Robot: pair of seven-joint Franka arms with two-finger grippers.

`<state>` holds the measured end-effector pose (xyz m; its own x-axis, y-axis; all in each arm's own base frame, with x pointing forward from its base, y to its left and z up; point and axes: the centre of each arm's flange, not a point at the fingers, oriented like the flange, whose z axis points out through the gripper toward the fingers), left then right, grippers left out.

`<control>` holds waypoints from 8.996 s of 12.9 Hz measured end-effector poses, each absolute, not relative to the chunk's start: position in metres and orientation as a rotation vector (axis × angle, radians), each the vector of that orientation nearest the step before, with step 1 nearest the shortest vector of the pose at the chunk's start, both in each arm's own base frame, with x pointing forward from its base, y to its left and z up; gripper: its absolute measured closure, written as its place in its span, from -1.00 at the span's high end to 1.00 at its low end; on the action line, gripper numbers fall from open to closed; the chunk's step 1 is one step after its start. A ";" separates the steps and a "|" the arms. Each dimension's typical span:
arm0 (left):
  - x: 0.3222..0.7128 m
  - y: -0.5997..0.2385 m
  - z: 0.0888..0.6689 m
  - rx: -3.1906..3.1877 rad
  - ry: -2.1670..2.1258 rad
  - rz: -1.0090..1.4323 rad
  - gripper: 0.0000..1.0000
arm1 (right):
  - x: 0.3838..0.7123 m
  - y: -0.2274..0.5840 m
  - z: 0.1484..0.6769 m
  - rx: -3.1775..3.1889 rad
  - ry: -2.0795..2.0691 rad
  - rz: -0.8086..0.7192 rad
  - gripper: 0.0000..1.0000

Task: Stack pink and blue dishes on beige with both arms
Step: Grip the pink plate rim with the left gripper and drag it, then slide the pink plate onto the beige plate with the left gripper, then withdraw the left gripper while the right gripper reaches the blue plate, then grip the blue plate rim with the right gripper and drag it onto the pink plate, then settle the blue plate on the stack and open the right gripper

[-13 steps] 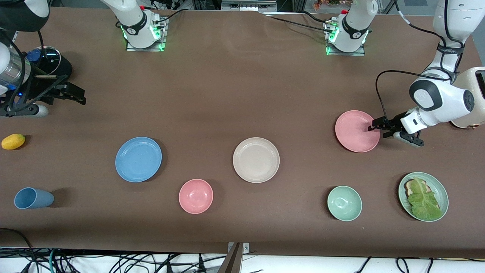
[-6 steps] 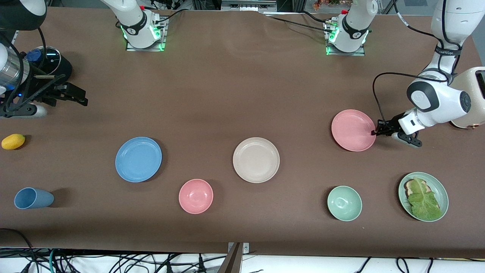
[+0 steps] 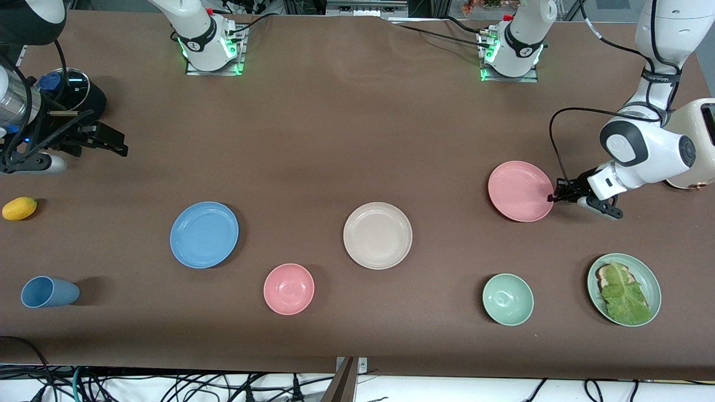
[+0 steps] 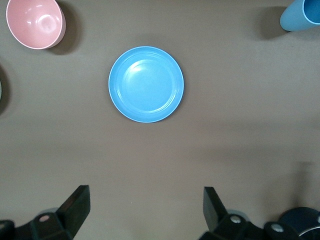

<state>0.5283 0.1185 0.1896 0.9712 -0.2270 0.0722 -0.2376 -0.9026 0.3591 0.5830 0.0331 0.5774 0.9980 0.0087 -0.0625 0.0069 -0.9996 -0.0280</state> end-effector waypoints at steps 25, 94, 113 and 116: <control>0.626 -0.282 0.228 2.741 0.302 -0.020 -0.90 | 0.620 0.038 0.498 -3.116 -0.014 0.279 1.00; 0.587 0.014 0.606 3.130 0.019 -0.046 1.00 | 0.609 0.429 0.284 -2.956 0.568 0.044 -0.92; 0.579 -0.007 0.601 3.130 -0.024 -0.072 1.00 | 0.602 0.467 0.236 -2.912 0.658 0.022 -0.03; 0.579 -0.007 0.600 3.130 -0.024 -0.074 1.00 | 0.610 0.459 0.245 -2.936 0.651 0.001 0.27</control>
